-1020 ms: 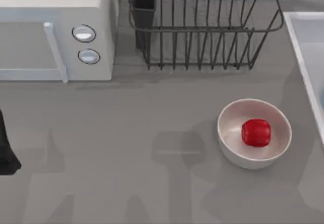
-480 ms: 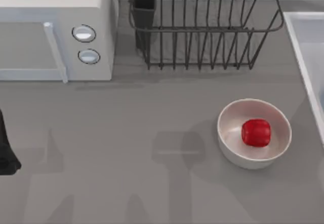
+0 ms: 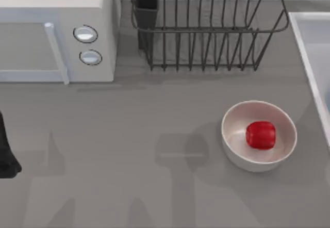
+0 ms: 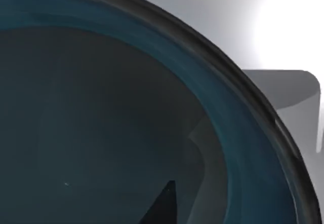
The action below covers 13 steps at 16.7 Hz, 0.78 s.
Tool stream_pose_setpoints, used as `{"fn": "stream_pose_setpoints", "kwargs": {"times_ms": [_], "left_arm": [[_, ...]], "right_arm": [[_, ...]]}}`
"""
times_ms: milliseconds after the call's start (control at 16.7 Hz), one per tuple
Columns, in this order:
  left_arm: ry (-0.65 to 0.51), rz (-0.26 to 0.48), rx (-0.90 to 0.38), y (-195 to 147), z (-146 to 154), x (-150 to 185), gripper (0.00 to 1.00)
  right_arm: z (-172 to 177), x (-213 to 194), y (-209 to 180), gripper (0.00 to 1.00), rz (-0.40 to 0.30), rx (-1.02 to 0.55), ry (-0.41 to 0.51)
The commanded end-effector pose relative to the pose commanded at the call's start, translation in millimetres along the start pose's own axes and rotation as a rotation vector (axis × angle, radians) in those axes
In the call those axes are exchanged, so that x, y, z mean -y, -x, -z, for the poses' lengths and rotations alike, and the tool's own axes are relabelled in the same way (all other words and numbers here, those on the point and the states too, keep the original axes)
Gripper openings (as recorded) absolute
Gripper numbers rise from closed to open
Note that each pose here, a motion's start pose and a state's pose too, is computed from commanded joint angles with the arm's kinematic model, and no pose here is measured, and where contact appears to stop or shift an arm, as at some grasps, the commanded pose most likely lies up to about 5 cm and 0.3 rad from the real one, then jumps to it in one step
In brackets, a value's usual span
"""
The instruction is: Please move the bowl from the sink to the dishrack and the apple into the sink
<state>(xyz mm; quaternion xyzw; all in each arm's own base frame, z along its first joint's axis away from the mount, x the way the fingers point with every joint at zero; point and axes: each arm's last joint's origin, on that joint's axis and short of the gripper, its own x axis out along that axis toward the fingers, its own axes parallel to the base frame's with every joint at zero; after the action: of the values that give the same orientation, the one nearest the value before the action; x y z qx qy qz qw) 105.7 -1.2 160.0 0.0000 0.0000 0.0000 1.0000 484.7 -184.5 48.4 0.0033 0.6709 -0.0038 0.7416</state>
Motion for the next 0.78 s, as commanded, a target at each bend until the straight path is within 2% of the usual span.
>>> {"fn": "stream_pose_setpoints", "kwargs": {"times_ms": [360,780], "left_arm": [[0.000,0.000,0.000,0.0,0.0,0.0,1.00],[0.000,0.000,0.000,0.0,0.0,0.0,1.00]], "right_arm": [[0.0,0.0,0.0,0.02,0.000,0.000,0.000],[0.0,0.0,0.0,0.00,0.000,0.000,0.000]]}}
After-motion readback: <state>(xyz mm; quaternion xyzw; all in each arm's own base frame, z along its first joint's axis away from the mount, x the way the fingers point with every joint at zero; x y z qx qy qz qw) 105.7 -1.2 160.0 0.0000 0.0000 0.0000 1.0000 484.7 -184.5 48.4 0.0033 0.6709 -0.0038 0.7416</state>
